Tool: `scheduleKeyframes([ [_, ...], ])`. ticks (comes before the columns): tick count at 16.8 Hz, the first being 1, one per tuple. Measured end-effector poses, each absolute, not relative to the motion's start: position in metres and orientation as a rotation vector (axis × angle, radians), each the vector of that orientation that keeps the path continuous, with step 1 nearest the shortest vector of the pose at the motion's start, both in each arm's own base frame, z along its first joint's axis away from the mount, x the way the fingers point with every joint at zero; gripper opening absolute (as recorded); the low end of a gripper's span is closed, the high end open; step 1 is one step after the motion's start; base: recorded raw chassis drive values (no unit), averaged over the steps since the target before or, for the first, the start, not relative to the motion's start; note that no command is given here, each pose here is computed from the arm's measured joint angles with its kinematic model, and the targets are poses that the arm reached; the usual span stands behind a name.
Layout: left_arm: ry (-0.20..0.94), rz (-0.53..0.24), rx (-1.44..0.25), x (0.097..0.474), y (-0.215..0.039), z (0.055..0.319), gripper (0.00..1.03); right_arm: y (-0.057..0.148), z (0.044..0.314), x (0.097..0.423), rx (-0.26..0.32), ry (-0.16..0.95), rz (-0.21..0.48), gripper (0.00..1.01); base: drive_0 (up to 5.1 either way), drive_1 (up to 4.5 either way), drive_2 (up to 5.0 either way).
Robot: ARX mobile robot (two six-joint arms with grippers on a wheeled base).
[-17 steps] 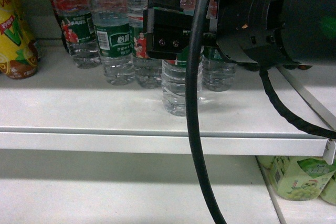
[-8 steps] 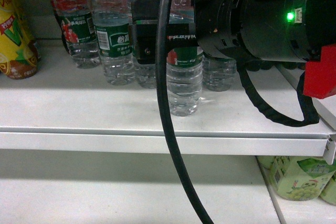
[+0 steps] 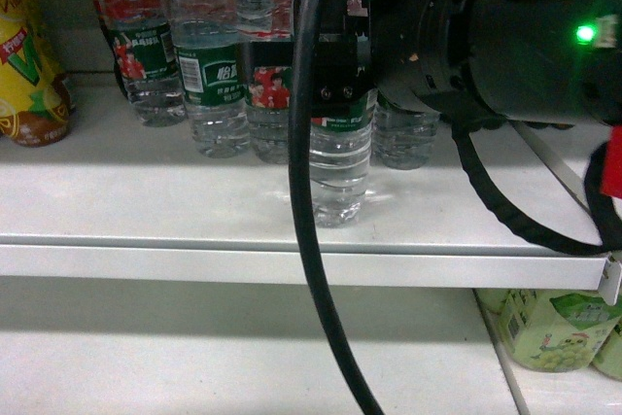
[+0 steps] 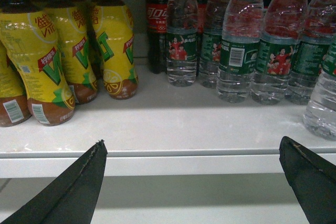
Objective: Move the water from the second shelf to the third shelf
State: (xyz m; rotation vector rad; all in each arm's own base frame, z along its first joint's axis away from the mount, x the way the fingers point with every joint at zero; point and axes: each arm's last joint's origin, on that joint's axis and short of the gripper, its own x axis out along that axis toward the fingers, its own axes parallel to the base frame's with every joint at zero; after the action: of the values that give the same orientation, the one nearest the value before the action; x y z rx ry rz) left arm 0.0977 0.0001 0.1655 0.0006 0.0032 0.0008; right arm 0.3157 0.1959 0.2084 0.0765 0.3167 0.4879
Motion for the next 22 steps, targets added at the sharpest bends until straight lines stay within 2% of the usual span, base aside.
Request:
scheduleKeyframes([
  [1,0.003,0.001,0.001,0.098,0.000,0.166,0.98,0.182,0.209,0.290,0.077,0.324,0.506,0.40,0.0,0.00,0.0],
  [2,0.003,0.001,0.001,0.098,0.000,0.166,0.98,0.159,0.209,0.268,0.074,0.323,0.468,0.40,0.0,0.00,0.0],
  [5,0.003,0.001,0.001,0.098,0.000,0.166,0.98,0.118,0.213,0.246,0.066,0.281,0.343,0.40,0.0,0.00,0.0],
  [8,0.003,0.001,0.001,0.098,0.000,0.166,0.98,0.078,0.216,0.229,0.085,0.248,0.238,0.40,0.0,0.00,0.0],
  [10,0.003,0.001,0.001,0.098,0.000,0.166,0.98,0.055,0.213,0.215,0.097,0.255,0.193,0.40,0.0,0.00,0.0],
  [11,0.003,0.001,0.001,0.098,0.000,0.166,0.98,0.047,0.211,0.209,0.099,0.255,0.182,0.40,0.0,0.00,0.0],
  [15,0.003,0.001,0.001,0.098,0.000,0.166,0.98,0.036,0.210,0.201,0.096,0.252,0.163,0.40,0.0,0.00,0.0],
  [19,0.003,0.001,0.001,0.098,0.000,0.166,0.98,-0.004,0.216,0.177,0.116,0.245,0.080,0.40,0.0,0.00,0.0],
  [22,0.003,0.001,0.001,0.098,0.000,0.166,0.98,-0.016,0.217,0.161,0.129,0.243,0.045,0.39,0.0,0.00,0.0],
])
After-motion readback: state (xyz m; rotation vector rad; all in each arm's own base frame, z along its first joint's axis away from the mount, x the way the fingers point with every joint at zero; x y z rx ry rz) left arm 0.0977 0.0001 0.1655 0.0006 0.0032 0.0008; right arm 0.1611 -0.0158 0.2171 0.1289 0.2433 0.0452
